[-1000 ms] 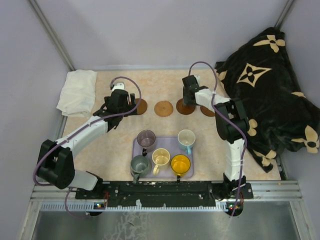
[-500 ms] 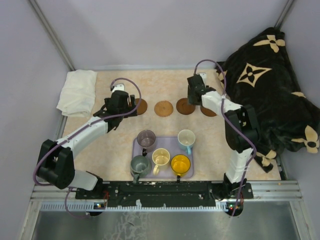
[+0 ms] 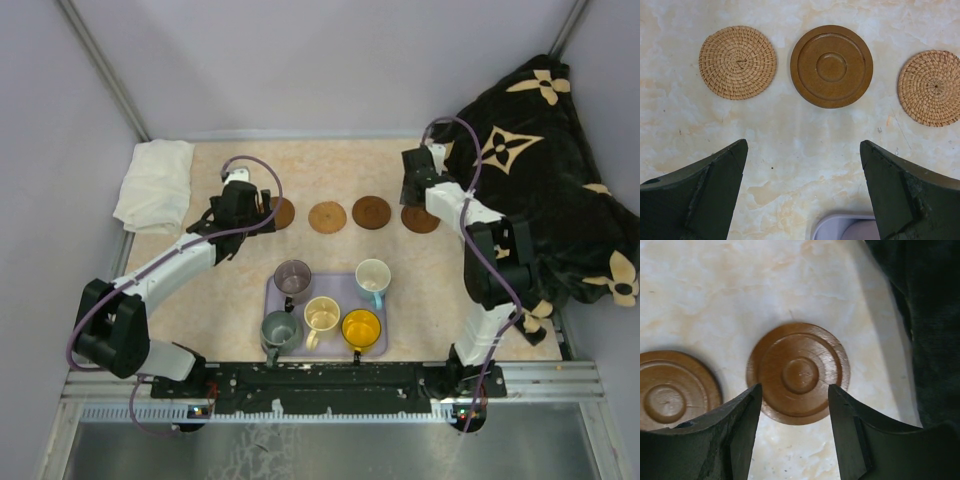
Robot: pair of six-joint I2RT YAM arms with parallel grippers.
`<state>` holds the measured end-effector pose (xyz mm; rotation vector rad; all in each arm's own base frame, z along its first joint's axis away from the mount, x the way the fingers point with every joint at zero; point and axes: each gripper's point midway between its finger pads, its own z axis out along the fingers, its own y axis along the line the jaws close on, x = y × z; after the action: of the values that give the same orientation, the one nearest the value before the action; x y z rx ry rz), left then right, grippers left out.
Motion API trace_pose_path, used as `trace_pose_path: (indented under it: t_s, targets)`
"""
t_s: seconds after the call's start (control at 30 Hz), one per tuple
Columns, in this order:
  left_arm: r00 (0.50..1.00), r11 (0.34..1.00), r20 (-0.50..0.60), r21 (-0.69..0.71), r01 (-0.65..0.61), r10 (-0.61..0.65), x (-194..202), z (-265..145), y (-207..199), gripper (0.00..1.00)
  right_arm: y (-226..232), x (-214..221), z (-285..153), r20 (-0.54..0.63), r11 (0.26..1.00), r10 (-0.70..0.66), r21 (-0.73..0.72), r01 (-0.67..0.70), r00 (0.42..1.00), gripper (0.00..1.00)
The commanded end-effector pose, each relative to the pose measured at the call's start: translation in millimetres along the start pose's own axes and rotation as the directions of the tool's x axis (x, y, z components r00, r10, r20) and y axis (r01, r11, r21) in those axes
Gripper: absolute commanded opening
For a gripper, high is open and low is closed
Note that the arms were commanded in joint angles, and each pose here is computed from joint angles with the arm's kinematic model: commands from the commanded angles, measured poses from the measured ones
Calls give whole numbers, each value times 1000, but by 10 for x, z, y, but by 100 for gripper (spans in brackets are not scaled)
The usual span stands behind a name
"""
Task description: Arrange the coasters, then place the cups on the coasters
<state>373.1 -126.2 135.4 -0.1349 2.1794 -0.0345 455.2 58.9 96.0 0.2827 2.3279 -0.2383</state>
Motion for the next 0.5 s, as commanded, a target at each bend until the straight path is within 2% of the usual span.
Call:
trace_pose_path:
  t_s: [0.0,0.27,0.47]
  targets:
    - [999,999,23,33,24,-25,-81,-18,-54,99,-164,-163,-29,48,997,66,29,-67,997,56]
    - [1000,996,17,87,20,-21,-78,25,-174,99,-275,-25,80,5,995,78,59,-78,997,56]
    - [999,955,-27,297,-29,39,19,111,-601,99,-259,63,111,-13,995,83,50,-82,997,56]
